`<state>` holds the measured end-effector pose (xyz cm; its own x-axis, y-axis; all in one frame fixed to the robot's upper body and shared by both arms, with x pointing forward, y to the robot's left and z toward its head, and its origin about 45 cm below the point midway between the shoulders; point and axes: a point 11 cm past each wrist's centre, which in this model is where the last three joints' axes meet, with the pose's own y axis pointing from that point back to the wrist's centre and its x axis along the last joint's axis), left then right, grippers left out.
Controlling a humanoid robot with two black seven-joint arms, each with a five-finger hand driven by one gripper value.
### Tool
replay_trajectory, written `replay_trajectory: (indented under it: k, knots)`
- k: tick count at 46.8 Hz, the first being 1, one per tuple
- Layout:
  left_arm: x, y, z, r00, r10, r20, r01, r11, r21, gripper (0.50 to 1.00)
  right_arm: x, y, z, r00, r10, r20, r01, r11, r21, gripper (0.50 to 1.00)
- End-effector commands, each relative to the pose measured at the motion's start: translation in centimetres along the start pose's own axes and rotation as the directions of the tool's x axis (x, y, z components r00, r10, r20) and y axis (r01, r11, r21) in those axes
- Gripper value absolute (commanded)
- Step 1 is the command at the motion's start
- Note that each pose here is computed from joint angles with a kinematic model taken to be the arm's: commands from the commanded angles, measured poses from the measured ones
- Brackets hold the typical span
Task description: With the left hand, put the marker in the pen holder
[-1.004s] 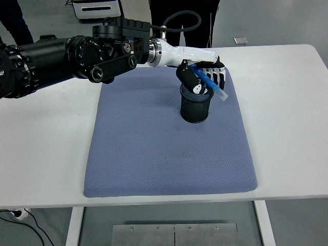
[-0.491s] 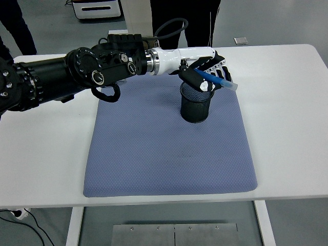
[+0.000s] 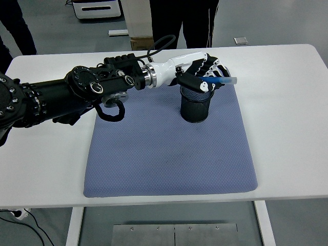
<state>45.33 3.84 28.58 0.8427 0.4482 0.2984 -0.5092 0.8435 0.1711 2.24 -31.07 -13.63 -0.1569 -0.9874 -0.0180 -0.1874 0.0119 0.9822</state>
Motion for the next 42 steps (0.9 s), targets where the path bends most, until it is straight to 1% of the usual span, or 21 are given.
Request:
replay_trajectory:
  k: [1, 14, 29, 34, 42]
  knots:
    - [0.0, 0.0, -0.2, 0.999, 0.013, -0.031, -0.014, 1.000, -0.011, 0.500, 0.0, 0.0, 0.0, 1.000, 0.000, 0.001, 0.000, 1.000, 0.000, 1.000]
    - [0.0, -0.1, -0.4, 0.983, 0.067, -0.168, -0.078, 0.995, -0.059, 0.500, 0.0, 0.0, 0.0, 1.000, 0.000, -0.001, 0.000, 1.000, 0.000, 1.000]
    - [0.1, 0.3, -1.6, 0.947, 0.125, -0.296, -0.151, 0.986, -0.068, 0.500, 0.0, 0.0, 0.0, 1.000, 0.000, -0.001, 0.000, 1.000, 0.000, 1.000]
    - [0.1, 0.4, -1.6, 0.939, 0.133, -0.318, -0.171, 0.981, -0.094, 0.500, 0.0, 0.0, 0.0, 1.000, 0.000, 0.001, 0.000, 1.000, 0.000, 1.000]
    - [0.0, 0.5, -2.0, 0.935, 0.140, -0.325, -0.178, 0.980, -0.089, 0.500, 0.0, 0.0, 0.0, 1.000, 0.000, -0.001, 0.000, 1.000, 0.000, 1.000]
